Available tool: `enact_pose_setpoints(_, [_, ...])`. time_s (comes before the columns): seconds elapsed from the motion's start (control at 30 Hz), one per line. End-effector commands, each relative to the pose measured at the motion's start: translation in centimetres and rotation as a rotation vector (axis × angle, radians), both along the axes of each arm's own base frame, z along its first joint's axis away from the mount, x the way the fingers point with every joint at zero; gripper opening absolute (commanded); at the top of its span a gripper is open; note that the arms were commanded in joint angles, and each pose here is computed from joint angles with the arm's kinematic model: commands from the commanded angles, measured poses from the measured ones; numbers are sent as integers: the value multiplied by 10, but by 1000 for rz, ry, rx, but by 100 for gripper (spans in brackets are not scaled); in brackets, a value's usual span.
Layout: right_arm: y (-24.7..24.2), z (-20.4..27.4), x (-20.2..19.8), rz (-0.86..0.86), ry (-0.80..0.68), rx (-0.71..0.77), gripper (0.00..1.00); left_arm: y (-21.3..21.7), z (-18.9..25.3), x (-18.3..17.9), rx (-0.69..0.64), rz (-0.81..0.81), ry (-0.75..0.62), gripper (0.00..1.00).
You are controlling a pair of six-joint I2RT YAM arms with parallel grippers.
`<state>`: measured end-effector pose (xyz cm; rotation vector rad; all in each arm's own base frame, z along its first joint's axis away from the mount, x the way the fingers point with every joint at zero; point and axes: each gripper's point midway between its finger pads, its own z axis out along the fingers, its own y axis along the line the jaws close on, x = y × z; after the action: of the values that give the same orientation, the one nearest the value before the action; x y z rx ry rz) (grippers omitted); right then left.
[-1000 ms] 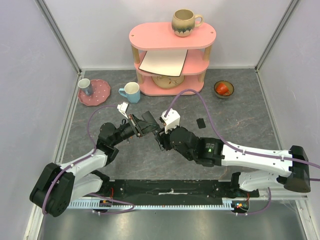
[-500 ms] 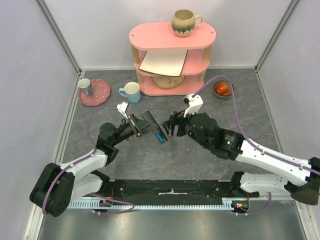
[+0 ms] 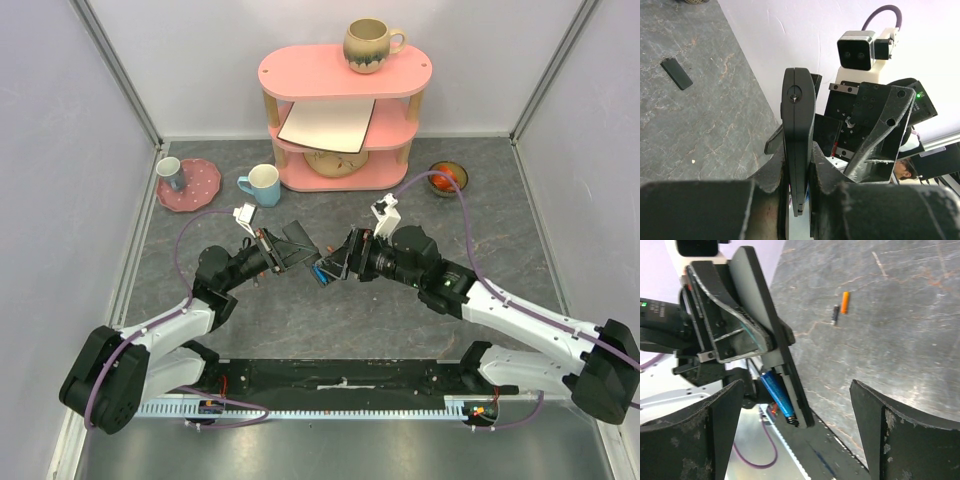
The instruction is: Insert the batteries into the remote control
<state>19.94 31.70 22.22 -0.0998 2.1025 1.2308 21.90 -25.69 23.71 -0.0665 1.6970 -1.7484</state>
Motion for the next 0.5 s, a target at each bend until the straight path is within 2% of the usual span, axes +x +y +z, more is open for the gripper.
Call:
enact_pose_setpoints(0.0, [15, 23, -7, 60, 32, 169, 95, -1, 24, 0, -28, 1, -109, 2])
enact_pose_setpoints(0.47, [20, 7, 1, 17, 108, 187, 93, 1, 27, 0, -32, 13, -117, 2])
